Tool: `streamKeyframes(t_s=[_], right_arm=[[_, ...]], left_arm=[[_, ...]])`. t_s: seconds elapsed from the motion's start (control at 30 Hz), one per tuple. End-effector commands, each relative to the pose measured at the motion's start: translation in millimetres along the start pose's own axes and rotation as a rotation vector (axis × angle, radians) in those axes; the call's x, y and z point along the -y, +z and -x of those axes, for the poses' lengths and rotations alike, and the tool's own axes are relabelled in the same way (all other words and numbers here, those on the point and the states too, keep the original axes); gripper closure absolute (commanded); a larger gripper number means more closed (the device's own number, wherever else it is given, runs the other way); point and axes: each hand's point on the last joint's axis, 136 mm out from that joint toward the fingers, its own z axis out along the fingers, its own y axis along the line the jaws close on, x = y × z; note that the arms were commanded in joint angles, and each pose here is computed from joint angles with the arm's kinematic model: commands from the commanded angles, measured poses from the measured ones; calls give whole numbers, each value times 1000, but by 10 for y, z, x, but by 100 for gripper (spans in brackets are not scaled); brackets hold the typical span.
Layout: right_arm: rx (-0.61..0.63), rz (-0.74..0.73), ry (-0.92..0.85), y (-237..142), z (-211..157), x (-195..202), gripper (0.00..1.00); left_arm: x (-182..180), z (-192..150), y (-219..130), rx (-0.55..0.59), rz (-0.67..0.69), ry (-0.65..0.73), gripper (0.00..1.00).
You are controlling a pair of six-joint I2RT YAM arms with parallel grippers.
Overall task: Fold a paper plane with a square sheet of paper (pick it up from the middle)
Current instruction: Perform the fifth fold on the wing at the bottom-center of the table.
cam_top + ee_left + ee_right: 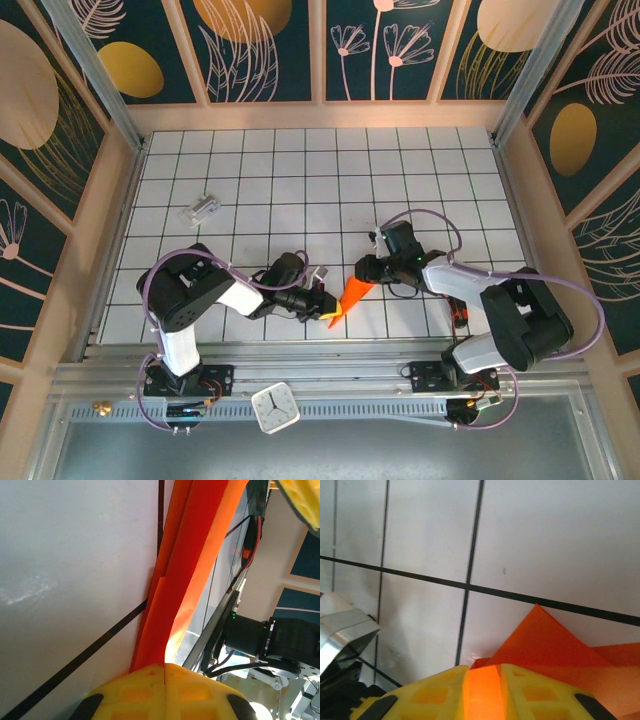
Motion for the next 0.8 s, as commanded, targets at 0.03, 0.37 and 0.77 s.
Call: streamKeyframes(t_s=[0.03, 0.37, 0.77], right_arm=[[-47, -86, 25, 50, -199, 223, 76], [-75, -143, 57, 77, -345, 424, 79], [-82, -136, 62, 83, -383, 432, 79]], left_arm=[[-31, 18, -1, 1, 1, -35, 100], [-37, 62, -43, 28, 44, 12, 97], [95, 180, -330, 147, 195, 245, 67]])
